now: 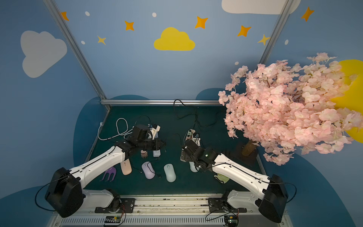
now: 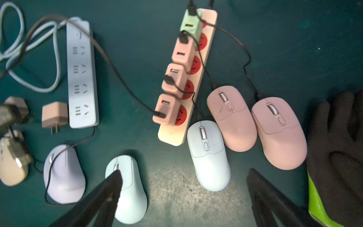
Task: Unplug the wireless mouse
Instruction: Place the power cord at the center of the board.
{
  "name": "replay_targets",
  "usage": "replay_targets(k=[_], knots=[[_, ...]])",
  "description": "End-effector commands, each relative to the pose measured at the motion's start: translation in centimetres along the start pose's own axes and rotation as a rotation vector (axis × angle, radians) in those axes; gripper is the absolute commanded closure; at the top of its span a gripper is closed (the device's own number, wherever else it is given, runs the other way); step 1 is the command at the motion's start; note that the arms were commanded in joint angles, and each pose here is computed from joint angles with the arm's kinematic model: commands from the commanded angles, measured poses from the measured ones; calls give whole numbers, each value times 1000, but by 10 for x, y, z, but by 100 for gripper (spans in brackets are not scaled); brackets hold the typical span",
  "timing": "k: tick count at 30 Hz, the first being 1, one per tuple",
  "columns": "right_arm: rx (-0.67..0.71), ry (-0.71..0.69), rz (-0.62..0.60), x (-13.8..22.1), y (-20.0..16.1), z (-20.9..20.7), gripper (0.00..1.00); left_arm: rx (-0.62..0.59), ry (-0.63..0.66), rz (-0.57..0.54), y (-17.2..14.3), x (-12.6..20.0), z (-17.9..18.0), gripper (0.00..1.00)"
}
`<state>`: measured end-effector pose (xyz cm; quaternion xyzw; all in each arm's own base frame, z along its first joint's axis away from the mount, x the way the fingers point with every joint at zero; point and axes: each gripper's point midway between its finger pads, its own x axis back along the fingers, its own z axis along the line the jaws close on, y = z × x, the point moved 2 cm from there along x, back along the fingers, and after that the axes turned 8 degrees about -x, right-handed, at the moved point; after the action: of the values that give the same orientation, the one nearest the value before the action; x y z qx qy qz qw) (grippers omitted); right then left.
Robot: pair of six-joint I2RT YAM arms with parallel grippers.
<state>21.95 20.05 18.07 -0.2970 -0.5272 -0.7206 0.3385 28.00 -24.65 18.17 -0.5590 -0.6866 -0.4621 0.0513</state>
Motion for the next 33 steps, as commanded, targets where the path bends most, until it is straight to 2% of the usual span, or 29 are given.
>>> replay_targets(k=[1,7,11,16,21,25,29,33], knots=[[-41,27,50,2,-1,-2,1,-24,-15,10,-10,2,-8,96],[-116,-15,54,3,10,-11,1,-25,0,103,-52,-5,-8,96],[-165,-33,118,-2,18,2,17,37,66,160,-78,-10,7,96],[-189,-55,220,-18,15,24,31,108,181,163,-89,-7,29,96],[-227,-106,315,-31,16,40,33,137,193,209,-102,-7,33,96],[-264,-206,398,-41,15,39,35,143,208,203,-106,-3,37,96],[-252,-212,482,-55,12,46,37,155,218,201,-113,2,40,96],[-265,-233,496,-65,12,48,38,170,218,202,-121,6,42,96]])
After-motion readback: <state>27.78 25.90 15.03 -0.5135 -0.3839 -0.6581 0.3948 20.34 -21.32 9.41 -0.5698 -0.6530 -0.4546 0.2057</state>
